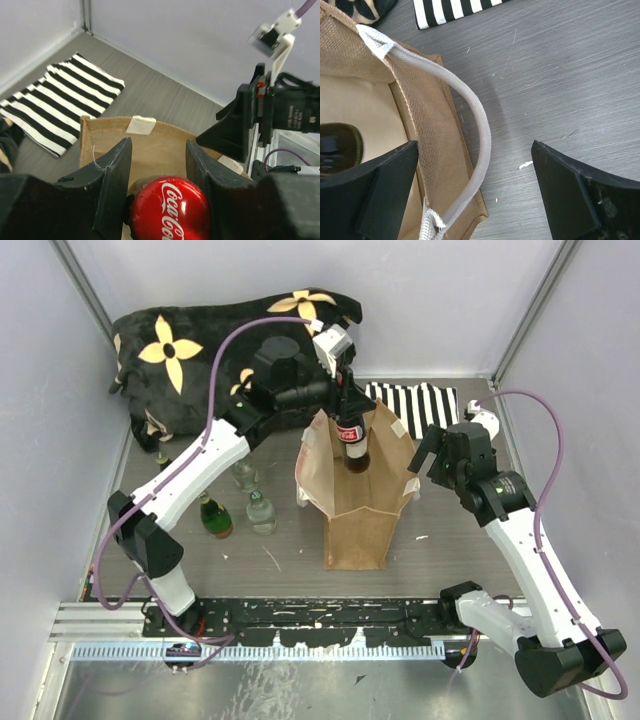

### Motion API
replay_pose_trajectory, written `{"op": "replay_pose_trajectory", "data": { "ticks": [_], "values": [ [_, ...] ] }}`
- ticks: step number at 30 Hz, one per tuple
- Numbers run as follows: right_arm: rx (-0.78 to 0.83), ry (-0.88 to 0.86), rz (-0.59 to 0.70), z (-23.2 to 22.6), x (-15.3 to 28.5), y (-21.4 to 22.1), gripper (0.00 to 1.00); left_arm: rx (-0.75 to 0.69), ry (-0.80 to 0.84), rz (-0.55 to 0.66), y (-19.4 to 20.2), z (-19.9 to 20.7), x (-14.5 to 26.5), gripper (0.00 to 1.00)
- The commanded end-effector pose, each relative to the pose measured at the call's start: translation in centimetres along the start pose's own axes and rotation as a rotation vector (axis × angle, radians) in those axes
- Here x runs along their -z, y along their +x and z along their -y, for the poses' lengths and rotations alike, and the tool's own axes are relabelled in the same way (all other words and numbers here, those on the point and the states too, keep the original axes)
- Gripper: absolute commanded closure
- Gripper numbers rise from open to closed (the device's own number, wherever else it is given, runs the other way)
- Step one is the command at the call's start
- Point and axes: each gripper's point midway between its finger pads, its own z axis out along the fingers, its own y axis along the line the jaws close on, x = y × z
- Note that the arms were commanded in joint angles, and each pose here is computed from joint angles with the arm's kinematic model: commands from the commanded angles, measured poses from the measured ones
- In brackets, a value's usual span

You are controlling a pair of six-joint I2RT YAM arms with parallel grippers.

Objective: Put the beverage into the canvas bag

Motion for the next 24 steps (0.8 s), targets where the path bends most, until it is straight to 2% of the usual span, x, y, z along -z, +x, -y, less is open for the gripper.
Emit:
{"op": "replay_pose_trajectory", "data": {
  "ticks": [1, 7, 15, 24],
  "values": [
    [-0.05, 0.008, 0.039, 0.4, 0.9, -0.7, 0.0, -0.07, 0.074, 0.2, -4.3, 1.9, -0.3, 1.0],
    [-0.063, 0.01, 0.039, 0.6, 1.5, -0.6, 0.0, -0.032, 0.081, 0.166, 0.1, 0.2, -3.8, 1.0],
    [-0.059, 0.026, 0.036, 1.1, 2.2, -0.6, 0.0, -0.026, 0.057, 0.146, 3.4, -2.7, -8.1, 1.0],
    [-0.05, 0.054, 0.04, 2.2, 3.0, -0.3, 0.0, -0.145, 0.045, 0.12, 5.9, -4.6, -10.6, 1.0]
  ]
}}
